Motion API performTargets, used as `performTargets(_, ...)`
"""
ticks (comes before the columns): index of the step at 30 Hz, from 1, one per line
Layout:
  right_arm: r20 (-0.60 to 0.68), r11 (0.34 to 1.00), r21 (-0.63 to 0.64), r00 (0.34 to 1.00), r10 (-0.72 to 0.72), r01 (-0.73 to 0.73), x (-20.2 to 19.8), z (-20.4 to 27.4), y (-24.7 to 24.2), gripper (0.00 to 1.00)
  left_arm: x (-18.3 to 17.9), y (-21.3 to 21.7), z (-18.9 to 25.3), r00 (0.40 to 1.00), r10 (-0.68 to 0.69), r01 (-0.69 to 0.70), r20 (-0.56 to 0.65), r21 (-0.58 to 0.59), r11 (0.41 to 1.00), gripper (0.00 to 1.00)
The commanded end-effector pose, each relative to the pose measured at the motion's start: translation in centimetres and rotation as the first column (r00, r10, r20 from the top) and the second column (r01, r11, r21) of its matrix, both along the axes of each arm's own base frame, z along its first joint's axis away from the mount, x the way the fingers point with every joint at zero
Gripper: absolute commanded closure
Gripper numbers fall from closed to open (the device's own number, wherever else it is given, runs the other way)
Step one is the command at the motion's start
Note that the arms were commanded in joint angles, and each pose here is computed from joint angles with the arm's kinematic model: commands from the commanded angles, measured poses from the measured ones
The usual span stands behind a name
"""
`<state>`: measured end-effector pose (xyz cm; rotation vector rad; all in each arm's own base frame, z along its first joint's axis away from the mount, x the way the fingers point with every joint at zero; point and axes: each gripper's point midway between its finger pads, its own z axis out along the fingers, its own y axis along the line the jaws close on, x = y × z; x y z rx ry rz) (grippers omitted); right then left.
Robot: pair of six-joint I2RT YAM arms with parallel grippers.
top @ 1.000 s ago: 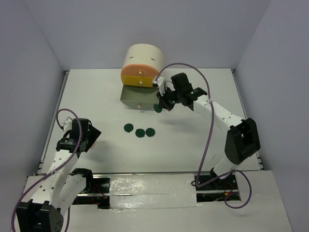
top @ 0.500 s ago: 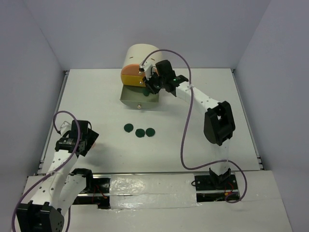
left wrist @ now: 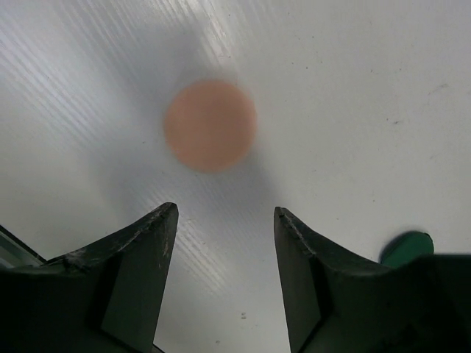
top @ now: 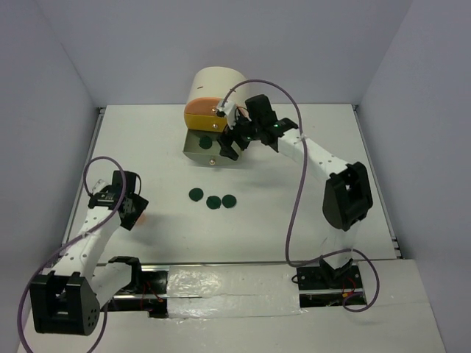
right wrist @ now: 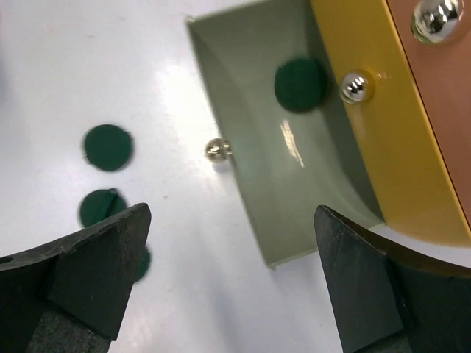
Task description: Organize the makeup
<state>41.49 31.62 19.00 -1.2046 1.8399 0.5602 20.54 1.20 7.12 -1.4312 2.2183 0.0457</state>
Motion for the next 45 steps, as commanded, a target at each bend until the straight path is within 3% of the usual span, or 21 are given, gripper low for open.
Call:
performTargets(1, 0.071, 0.985, 0.125, 0.991, 0.112, -0.120, -3.2, 6.2, -0.5, 0.00, 1.2, 1.1, 0.8, 1.000, 0.006, -0.005, -0.017, 0.050, 0.999, 0.33)
performTargets(14, 0.002, 0.986, 0.163, 0.999, 0.033, -0.033, -3.7, 5.9, -4.7, 0.01, 3.5, 3.2, -3.7, 0.991, -0.017, 0.025, -0.136, 0.057, 0.998, 0.42)
performTargets(30, -0.038, 0.983, 0.181, 0.999, -0.011, 0.017, -4.5, 5.5, -6.9, 0.00, 2.5, 2.3, -8.1, 0.976, -0.068, 0.064, -0.209, -0.027, 0.998, 0.84)
performTargets(34, -0.042, 0.984, 0.176, 0.999, -0.009, 0.017, -4.9, 5.4, -7.3, 0.00, 4.6, 1.7, -4.7, 0.989, -0.124, 0.121, -0.075, -0.033, 0.992, 1.00)
performTargets(37, -0.049, 0.985, 0.175, 0.999, 0.001, 0.007, -5.3, 5.2, -7.5, 0.02, 7.0, 0.7, -0.8, 0.977, -0.196, 0.199, 0.085, -0.031, 0.980, 1.00)
performTargets(41, -0.070, 0.985, 0.170, 0.997, 0.029, -0.017, -6.3, 4.0, -7.5, 0.09, 10.9, -2.3, 4.9, 0.860, -0.351, 0.384, 0.369, -0.015, 0.923, 1.00)
performTargets(44, -0.089, 0.985, 0.169, 0.995, 0.047, -0.032, -7.0, 3.1, -7.5, 0.23, 12.4, -5.7, 8.4, 0.740, -0.427, 0.506, 0.520, -0.012, 0.862, 1.00)
performTargets(45, -0.096, 0.985, 0.168, 0.994, 0.054, -0.037, -7.3, 2.8, -7.5, 0.34, 13.3, -6.4, 9.9, 0.693, -0.438, 0.524, 0.573, 0.017, 0.851, 1.00)
